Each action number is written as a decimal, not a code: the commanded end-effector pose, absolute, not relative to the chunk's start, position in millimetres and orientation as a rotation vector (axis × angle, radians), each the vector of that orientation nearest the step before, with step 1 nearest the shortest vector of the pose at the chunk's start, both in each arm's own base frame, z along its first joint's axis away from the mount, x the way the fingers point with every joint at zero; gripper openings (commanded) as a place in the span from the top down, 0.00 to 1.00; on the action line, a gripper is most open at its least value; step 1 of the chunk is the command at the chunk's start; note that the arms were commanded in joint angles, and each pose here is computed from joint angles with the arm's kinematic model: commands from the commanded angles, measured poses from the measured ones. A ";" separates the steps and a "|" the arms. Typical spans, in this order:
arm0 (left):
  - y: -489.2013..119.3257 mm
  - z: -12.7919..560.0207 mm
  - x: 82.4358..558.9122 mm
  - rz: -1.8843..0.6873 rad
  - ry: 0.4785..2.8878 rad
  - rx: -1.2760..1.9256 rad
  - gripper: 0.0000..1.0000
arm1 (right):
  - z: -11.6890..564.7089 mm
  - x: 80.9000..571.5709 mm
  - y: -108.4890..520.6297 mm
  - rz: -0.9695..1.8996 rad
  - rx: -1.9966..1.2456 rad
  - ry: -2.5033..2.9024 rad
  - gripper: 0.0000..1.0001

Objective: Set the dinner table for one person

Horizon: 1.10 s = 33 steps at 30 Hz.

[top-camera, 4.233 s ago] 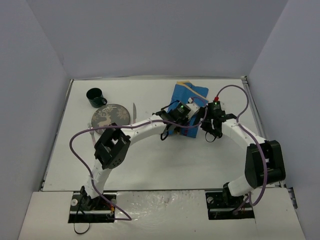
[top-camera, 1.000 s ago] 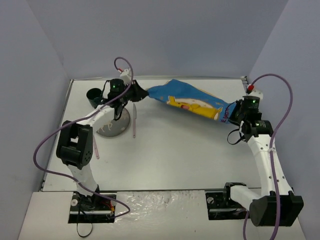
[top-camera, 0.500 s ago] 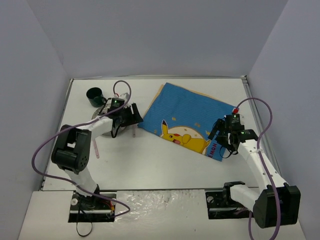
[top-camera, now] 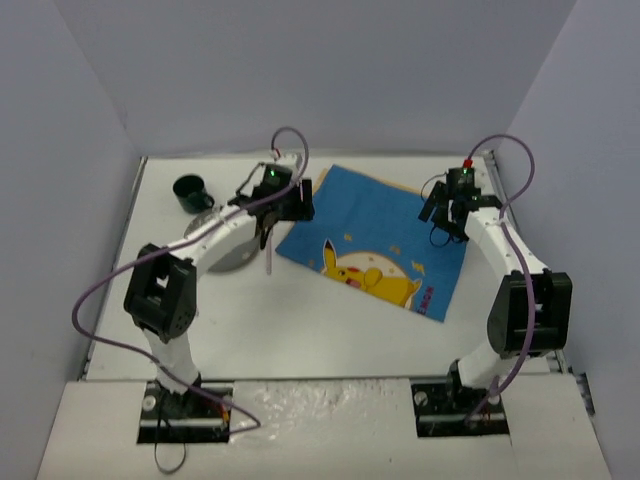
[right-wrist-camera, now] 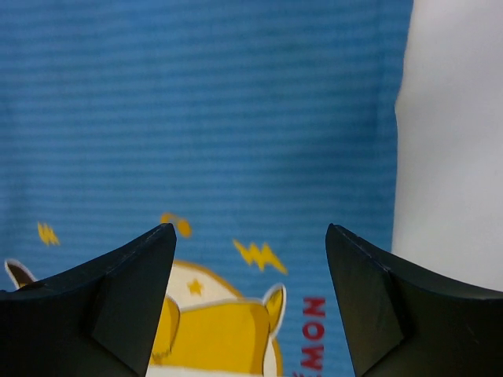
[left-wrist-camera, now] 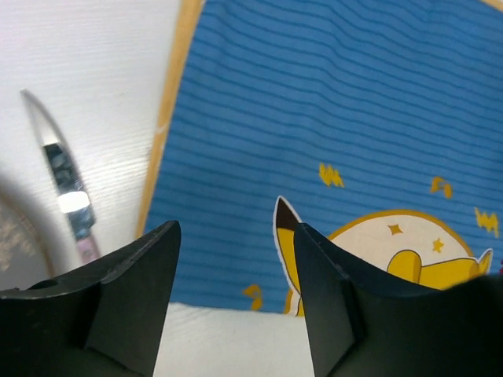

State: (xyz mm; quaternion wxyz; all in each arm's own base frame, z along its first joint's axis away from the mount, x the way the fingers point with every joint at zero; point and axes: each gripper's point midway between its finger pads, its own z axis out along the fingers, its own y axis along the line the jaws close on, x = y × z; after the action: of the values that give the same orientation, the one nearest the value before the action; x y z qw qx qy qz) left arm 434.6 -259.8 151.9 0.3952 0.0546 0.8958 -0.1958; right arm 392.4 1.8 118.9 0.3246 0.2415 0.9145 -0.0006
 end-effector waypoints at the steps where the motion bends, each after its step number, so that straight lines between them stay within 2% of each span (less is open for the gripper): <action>1: -262.5 120.4 454.7 -0.397 2.311 0.154 0.52 | 120.7 444.0 -21.2 -0.053 0.615 2.305 0.28; 8: -262.0 70.6 463.5 -0.329 2.401 0.147 0.58 | 72.2 468.5 -57.5 -0.028 0.722 2.307 0.30; 15: -256.1 30.3 470.6 -0.277 2.482 0.128 0.59 | 27.3 450.0 -81.7 -0.083 0.836 2.365 0.27; 20: -250.6 23.9 474.0 -0.261 2.507 0.104 0.59 | 8.2 430.6 -109.1 -0.120 0.956 2.375 0.26; 27: -240.1 41.6 477.5 -0.225 2.474 0.076 0.56 | 23.5 425.9 -128.1 -0.181 0.986 2.322 0.26; 31: -244.0 83.0 487.4 -0.247 2.382 0.098 0.41 | 66.3 440.2 -114.3 -0.161 0.895 2.249 0.26; 33: -246.7 106.2 493.0 -0.268 2.328 0.101 0.39 | 88.2 445.6 -102.8 -0.154 0.824 2.223 0.26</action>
State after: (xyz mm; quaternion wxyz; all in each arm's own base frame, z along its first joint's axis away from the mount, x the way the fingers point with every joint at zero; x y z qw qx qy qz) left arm 480.0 -260.6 39.2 0.3320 0.0451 0.9357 -0.1105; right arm 428.8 -119.4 17.2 0.2947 0.3571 0.8845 -0.0570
